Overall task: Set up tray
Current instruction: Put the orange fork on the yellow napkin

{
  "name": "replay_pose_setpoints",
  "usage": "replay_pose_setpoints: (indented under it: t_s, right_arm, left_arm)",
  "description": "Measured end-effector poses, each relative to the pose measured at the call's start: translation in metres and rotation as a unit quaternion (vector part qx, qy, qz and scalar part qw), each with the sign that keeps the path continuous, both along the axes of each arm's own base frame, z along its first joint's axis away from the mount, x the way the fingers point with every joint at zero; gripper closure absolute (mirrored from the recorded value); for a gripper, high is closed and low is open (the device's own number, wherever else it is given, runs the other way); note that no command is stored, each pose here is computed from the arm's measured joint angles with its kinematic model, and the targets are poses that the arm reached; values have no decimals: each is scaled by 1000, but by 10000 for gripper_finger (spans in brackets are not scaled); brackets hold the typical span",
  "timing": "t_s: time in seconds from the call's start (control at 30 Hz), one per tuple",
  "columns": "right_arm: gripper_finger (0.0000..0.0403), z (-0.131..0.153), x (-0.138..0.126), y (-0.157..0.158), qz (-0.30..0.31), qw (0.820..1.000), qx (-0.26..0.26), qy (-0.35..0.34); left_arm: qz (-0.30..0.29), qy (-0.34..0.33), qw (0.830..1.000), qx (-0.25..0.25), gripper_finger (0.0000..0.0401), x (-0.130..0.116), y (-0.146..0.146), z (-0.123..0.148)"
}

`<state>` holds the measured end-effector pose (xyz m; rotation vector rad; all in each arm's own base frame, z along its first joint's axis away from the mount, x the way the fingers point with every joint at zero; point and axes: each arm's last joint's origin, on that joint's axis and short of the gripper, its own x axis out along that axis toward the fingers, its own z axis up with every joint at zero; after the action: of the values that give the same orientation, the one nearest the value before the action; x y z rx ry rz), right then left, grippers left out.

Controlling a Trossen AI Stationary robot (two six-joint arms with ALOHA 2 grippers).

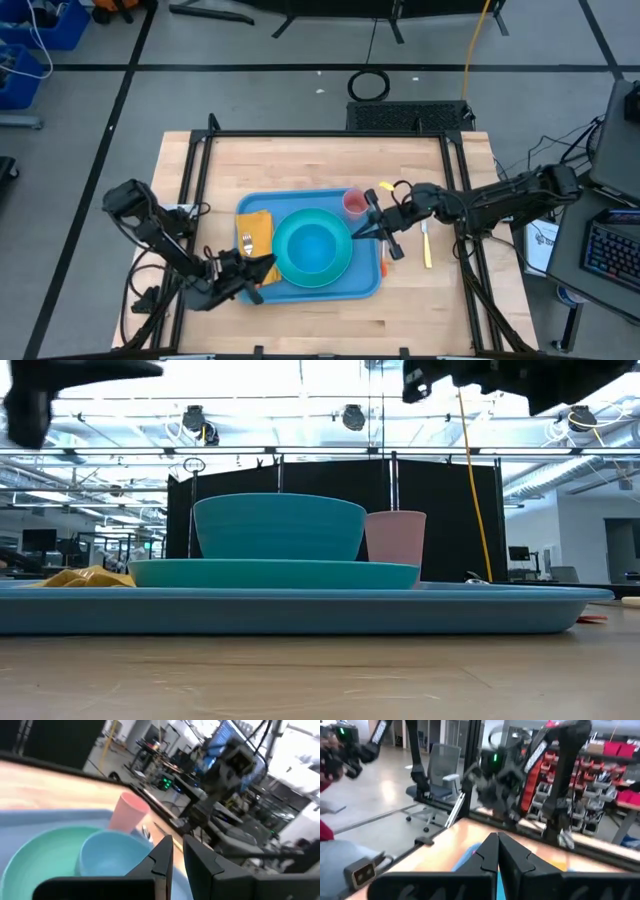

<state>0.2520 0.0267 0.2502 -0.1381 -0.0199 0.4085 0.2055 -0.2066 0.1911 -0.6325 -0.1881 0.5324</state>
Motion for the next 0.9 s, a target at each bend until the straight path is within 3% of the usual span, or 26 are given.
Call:
replay_pose_setpoints:
  t_s: [0.37,0.5,0.6,0.67,0.73,0.8,0.9]
  right_arm:
    - [403,-12,-7,0,0,1000,-10,6]
    - [403,-9,-7,0,0,1000,-9,-7]
    - [403,-8,-7,0,1,1000,2,-6]
    - [403,-10,-6,0,2,1000,11,4]
    - [403,-10,-6,0,2,1000,19,12]
    - [403,-12,-7,0,1,999,24,22]
    - [403,-15,-7,0,1,999,22,40]
  left_arm:
    - [72,18,997,21,355,25,-18,71]
    - [-8,-8,997,80,355,52,-14,101]
    - [-12,43,994,103,358,67,-13,108]
    - [-55,83,993,68,368,70,-12,107]
    - [-103,141,984,-32,384,71,-6,103]
    - [-82,195,972,-101,396,73,-2,93]
    - [-44,249,960,-120,393,71,-1,82]
